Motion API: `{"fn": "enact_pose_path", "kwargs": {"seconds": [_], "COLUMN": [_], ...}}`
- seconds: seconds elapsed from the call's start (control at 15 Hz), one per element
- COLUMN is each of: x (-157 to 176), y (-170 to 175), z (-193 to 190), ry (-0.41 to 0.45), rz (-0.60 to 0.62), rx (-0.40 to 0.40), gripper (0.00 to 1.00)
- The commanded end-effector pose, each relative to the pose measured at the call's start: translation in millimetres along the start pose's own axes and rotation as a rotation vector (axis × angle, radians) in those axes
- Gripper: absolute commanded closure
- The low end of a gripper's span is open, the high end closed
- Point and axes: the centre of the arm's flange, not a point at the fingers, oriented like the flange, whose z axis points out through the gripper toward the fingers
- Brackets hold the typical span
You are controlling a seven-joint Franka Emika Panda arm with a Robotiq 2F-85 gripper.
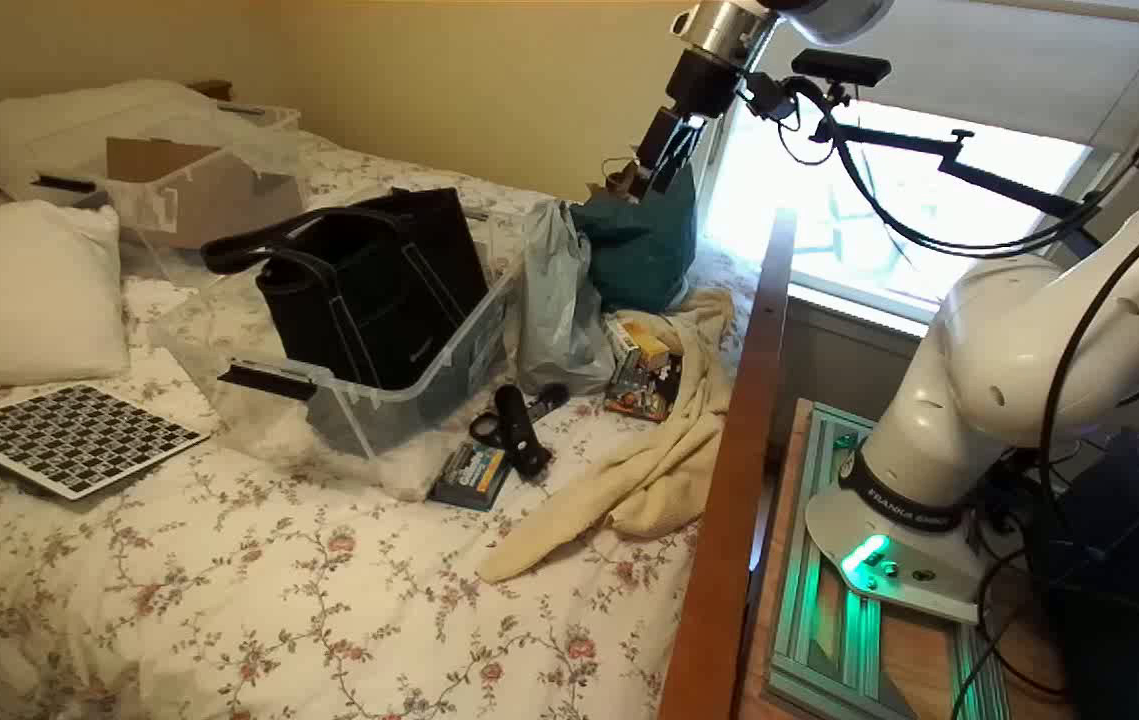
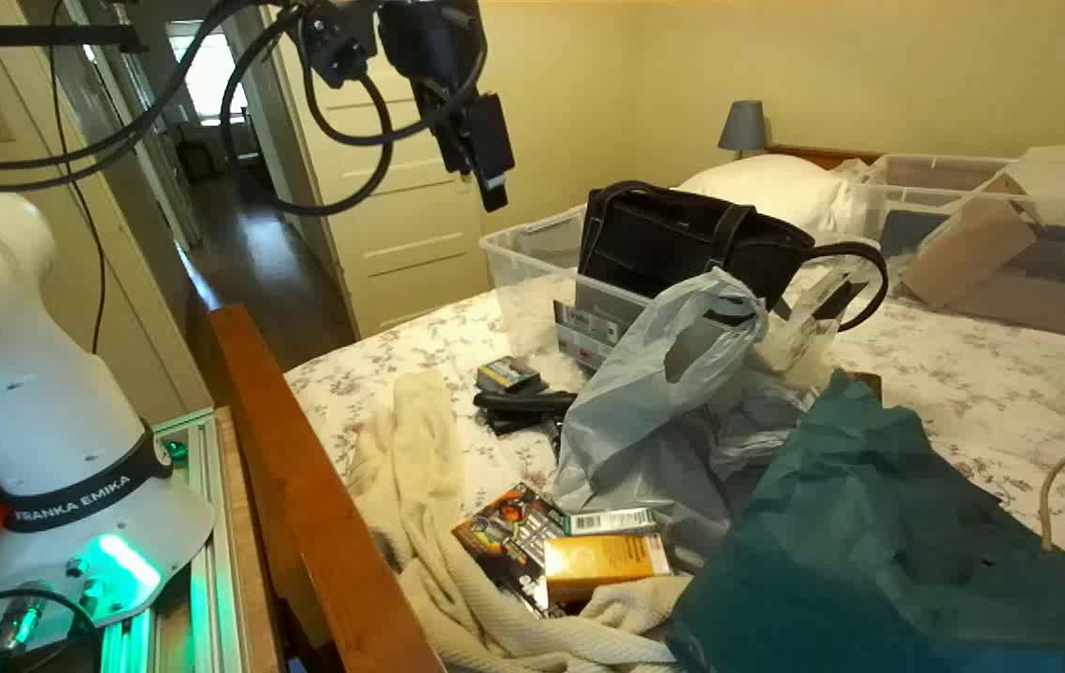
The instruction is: Put the black remote control in the black bag.
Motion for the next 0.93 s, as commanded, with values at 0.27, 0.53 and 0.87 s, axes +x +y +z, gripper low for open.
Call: {"fn": "enact_pose_path", "kwargs": {"seconds": [0.27,0.53,0.87], "x": [0.0,0.0,12.0], "y": [0.0,0.0,-5.0], "z": [0.0,0.0,10.2], "ry": [0.0,0.0,-0.004], "rz": [0.0,0.0,0.06], "rx": [0.0,0.0,0.017], "gripper": [0.0,0.0,0.0]}}
